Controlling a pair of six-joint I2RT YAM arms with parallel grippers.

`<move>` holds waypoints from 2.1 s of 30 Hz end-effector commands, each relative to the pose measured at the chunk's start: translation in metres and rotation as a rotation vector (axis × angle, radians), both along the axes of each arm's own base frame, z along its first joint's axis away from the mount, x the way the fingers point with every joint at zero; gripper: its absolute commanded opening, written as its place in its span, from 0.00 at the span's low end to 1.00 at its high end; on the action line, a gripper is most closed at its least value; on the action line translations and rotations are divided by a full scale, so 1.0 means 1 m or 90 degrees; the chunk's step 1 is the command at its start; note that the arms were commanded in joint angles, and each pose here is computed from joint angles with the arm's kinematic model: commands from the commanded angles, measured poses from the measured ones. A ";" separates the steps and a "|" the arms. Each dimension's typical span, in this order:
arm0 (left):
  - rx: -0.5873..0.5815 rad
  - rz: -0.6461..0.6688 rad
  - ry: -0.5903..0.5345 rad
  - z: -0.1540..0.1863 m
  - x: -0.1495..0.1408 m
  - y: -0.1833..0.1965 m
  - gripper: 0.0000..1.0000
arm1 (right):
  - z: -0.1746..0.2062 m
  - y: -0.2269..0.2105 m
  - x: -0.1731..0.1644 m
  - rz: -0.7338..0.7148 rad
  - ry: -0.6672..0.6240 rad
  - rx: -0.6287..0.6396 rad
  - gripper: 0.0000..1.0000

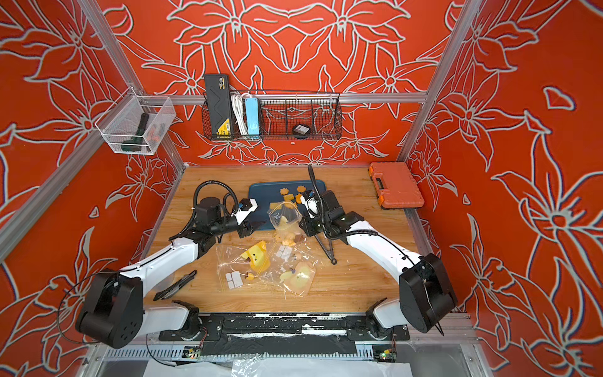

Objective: Put the cookies into a resealable bag to prevent moisture
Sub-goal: Adjust the ziploc bag at the center of the board.

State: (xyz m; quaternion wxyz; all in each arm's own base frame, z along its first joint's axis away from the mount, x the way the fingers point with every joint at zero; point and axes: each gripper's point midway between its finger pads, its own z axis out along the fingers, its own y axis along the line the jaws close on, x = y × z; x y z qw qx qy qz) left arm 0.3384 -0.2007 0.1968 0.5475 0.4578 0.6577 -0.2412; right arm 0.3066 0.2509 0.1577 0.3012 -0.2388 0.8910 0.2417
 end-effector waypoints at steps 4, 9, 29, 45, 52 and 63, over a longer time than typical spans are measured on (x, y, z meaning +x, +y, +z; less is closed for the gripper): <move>0.013 -0.148 -0.005 -0.013 -0.015 -0.016 0.62 | 0.011 0.003 0.005 0.010 -0.015 0.001 0.33; 0.026 -0.181 -0.006 -0.021 -0.008 -0.021 0.84 | 0.011 0.003 0.005 0.012 -0.013 -0.001 0.33; 0.022 -0.247 -0.008 -0.025 0.007 -0.042 0.69 | 0.006 0.002 0.007 0.009 -0.005 -0.015 0.32; 0.032 -0.231 -0.016 -0.026 0.011 -0.036 0.20 | 0.010 -0.012 0.010 -0.030 -0.026 -0.039 0.30; 0.027 -0.224 -0.016 -0.025 0.014 -0.031 0.00 | 0.015 -0.020 0.007 -0.004 -0.092 -0.059 0.52; 0.022 -0.232 0.021 -0.034 0.016 -0.026 0.00 | 0.026 0.000 -0.008 0.232 -0.171 0.006 0.74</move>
